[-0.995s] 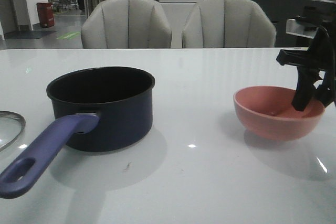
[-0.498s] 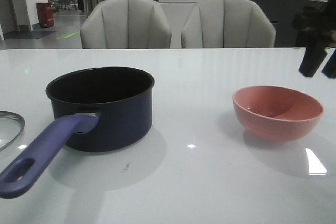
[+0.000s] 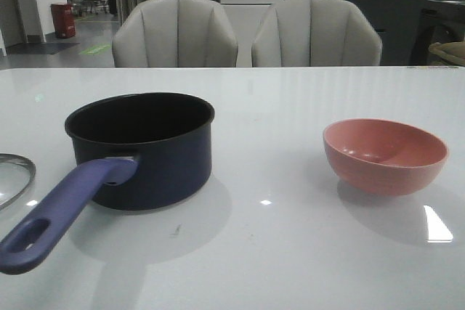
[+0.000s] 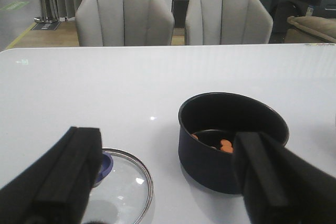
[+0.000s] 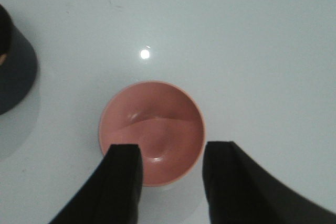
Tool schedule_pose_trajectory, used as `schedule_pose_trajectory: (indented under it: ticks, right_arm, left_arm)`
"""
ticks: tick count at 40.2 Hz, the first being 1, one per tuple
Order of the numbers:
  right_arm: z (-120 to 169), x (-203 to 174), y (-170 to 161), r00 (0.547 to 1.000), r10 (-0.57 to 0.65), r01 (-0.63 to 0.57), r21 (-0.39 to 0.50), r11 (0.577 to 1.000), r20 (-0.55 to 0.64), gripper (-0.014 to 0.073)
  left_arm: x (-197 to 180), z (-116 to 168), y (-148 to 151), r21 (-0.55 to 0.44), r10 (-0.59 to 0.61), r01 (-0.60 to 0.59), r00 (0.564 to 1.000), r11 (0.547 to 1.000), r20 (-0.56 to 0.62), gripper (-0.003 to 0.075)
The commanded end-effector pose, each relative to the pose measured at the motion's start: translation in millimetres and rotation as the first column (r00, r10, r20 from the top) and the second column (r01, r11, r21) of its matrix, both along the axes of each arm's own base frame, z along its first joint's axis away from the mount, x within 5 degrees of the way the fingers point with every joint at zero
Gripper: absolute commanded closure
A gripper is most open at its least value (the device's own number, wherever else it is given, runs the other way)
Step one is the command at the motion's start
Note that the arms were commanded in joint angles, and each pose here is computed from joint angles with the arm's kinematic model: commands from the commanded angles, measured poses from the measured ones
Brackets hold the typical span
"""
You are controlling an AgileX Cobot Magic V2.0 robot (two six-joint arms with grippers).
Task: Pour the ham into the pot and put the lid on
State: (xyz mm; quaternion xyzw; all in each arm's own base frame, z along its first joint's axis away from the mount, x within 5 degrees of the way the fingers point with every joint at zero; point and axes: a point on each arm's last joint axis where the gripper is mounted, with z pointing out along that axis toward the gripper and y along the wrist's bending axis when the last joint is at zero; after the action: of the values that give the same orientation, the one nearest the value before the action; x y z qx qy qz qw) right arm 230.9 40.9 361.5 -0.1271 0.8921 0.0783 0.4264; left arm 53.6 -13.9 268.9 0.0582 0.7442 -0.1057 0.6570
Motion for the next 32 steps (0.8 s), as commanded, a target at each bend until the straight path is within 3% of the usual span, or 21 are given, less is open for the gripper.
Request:
schedule_pose_trajectory:
  ticks: [1,13,20,25,28,32]
  right_arm:
    - [20.4,-31.2,4.0,0.977,0.012,-0.02,0.032,0.999,0.215,0.0194]
    - [-12.5,-115.8,-0.6,0.891,0.042,-0.087,0.08,0.993,0.453,0.0194]
    - [-54.5,-157.5,-12.5,0.823,0.019,-0.098,0.11,0.989,0.568,0.0194]
    - [-75.6,-174.8,-21.5,0.717,-0.053,-0.083,0.161,0.983,0.695,0.0194]
    - [-85.5,-178.9,-24.5,0.675,-0.08,-0.076,0.178,0.981,0.733,0.0194]
    - [-93.7,-179.6,-24.8,0.676,-0.081,-0.074,0.177,0.981,0.732,0.02]
  left_arm:
    - [-0.2,15.7,0.1,-0.025,0.0,0.002,0.996,1.0,0.092,0.0167]
    - [-0.2,15.7,0.1,-0.025,0.0,0.002,0.996,1.0,0.092,0.0167]
    - [-0.2,15.7,0.1,-0.025,0.0,0.002,0.996,1.0,0.092,0.0167]
    - [-0.2,15.7,0.1,-0.025,0.0,0.002,0.996,1.0,0.092,0.0167]
    - [-0.2,15.7,0.1,-0.025,0.0,0.002,0.996,1.0,0.092,0.0167]
    - [-0.2,15.7,0.1,-0.025,0.0,0.002,0.996,1.0,0.092,0.0167]
